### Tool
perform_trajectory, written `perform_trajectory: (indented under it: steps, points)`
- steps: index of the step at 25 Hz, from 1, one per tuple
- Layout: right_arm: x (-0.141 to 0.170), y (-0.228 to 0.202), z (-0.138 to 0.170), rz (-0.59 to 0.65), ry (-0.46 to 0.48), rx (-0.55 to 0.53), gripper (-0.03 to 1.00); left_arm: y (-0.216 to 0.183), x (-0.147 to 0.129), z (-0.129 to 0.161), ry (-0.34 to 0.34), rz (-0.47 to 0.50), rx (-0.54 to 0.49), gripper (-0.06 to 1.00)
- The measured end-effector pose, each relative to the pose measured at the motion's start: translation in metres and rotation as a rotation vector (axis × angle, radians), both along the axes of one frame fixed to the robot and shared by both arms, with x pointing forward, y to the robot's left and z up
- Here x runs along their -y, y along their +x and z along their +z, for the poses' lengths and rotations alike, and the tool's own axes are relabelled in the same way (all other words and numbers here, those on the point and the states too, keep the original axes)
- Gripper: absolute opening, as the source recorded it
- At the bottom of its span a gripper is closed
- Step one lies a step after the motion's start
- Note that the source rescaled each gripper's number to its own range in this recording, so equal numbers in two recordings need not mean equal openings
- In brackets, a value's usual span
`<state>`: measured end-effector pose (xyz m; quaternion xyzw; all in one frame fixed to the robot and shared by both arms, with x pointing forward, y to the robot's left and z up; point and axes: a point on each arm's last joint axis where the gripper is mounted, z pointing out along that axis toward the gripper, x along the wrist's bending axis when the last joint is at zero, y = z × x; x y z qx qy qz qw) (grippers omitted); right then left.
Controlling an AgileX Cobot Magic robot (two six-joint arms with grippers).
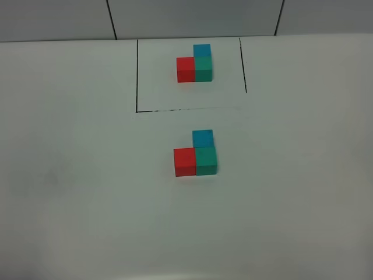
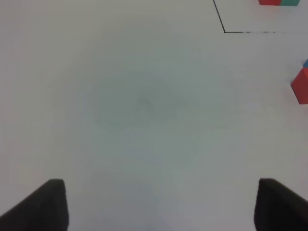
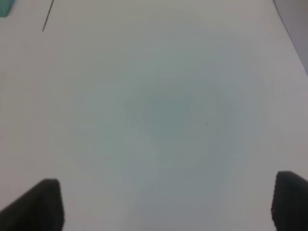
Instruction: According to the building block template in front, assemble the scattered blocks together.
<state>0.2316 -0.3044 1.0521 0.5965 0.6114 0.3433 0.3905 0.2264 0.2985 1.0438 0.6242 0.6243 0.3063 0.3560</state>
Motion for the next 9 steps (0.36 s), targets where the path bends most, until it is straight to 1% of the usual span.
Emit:
perform_trajectory:
  steps: [9]
  points:
    - [0.0,0.0,0.0,0.0,0.0,0.0,0.76,0.0,0.0,0.0,0.0,0.0,0.0,0.94]
